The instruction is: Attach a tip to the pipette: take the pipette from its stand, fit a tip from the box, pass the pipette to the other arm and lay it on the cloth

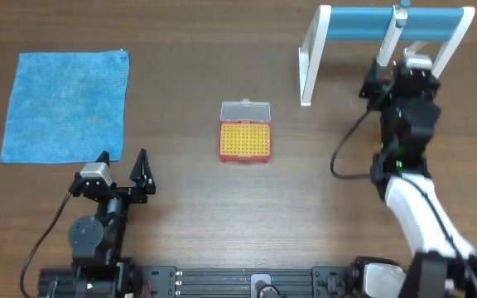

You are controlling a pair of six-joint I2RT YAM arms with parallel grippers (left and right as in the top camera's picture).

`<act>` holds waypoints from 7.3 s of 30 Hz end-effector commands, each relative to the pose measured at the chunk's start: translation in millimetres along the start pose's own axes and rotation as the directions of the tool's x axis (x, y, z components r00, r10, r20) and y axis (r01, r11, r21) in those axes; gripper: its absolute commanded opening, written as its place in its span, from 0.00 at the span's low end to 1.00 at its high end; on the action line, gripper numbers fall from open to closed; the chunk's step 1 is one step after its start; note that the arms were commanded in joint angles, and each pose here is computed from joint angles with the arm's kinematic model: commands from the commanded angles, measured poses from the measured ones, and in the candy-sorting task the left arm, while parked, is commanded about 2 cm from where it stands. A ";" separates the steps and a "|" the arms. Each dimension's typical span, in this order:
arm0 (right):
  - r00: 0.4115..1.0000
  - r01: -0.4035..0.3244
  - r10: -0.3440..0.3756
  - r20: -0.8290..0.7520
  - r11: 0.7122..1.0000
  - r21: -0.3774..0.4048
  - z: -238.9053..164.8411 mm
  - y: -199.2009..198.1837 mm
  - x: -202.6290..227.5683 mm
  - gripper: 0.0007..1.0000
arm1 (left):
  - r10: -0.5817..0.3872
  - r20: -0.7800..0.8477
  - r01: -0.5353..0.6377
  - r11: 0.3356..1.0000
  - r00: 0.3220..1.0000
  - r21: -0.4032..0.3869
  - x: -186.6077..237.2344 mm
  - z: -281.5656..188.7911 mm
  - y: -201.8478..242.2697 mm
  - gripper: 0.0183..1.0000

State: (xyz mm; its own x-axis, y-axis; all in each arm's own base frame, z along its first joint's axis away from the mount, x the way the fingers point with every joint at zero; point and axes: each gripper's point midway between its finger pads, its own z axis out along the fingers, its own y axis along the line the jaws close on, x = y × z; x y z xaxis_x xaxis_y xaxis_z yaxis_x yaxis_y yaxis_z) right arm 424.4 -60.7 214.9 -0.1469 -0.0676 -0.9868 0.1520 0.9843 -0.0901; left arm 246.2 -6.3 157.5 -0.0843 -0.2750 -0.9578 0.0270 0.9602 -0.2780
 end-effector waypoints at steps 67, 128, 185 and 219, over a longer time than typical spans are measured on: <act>0.925 0.122 0.277 0.259 0.429 -0.895 -163.6 302.9 -18.0 0.08 | 0.009 0.002 -0.009 1.000 1.000 -0.008 0.4 -0.3 1.2 0.86; 0.978 0.073 0.140 0.156 0.469 -0.880 -132.8 315.6 45.6 0.08 | 0.009 0.002 -0.009 1.000 1.000 -0.008 0.4 -0.3 1.2 0.86; 0.994 0.074 0.037 0.099 0.422 -0.904 -183.5 304.8 -87.1 0.08 | 0.009 0.002 -0.009 1.000 1.000 -0.008 0.4 -0.3 1.2 0.86; 0.881 -0.464 -0.016 -0.473 0.159 -0.871 -252.3 317.9 -82.9 0.08 | -0.443 -0.500 0.668 0.497 0.744 0.554 -134.8 -25.4 -164.3 0.85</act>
State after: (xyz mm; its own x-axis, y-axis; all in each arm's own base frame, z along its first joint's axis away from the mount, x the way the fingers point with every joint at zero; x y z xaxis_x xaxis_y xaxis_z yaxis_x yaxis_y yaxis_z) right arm 251.6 294.2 288.3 -0.6004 0.0170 -0.7996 -0.7259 0.4080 0.5537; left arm 230.5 -96.9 287.1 -0.4884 -0.7887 -0.3734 0.3603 0.2074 -0.9095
